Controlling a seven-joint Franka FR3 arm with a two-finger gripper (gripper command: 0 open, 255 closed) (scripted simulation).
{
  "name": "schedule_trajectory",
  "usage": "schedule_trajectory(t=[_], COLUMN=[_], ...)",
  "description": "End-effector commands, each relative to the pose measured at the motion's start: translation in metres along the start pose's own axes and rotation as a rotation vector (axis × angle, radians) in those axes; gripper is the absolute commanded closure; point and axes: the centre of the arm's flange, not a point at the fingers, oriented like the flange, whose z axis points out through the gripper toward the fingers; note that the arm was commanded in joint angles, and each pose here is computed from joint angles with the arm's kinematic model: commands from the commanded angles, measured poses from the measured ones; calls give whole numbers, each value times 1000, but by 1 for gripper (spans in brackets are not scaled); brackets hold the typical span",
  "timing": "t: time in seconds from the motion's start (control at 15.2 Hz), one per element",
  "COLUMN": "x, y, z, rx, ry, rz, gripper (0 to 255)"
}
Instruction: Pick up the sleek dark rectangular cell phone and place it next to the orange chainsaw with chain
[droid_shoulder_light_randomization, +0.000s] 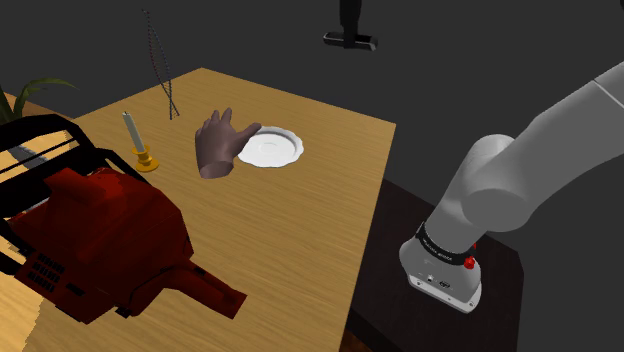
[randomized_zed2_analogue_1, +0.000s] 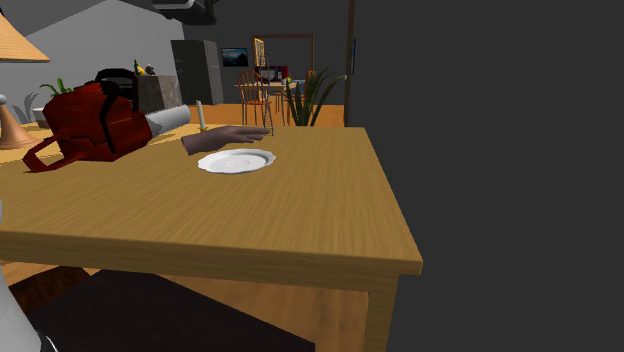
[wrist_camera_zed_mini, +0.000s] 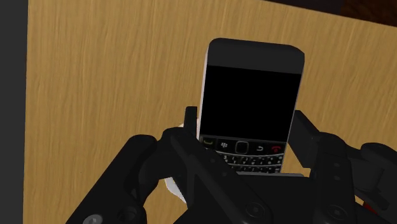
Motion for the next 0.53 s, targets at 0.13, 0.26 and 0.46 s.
schedule_trajectory(t=[0.13, 0.26, 0.46], x=[23, 34, 50], y=[-49, -73, -109], z=[-4, -6, -10], rx=[1, 1, 1], ry=[0, 0, 0], rz=[1, 1, 1], gripper=[255, 255, 255])
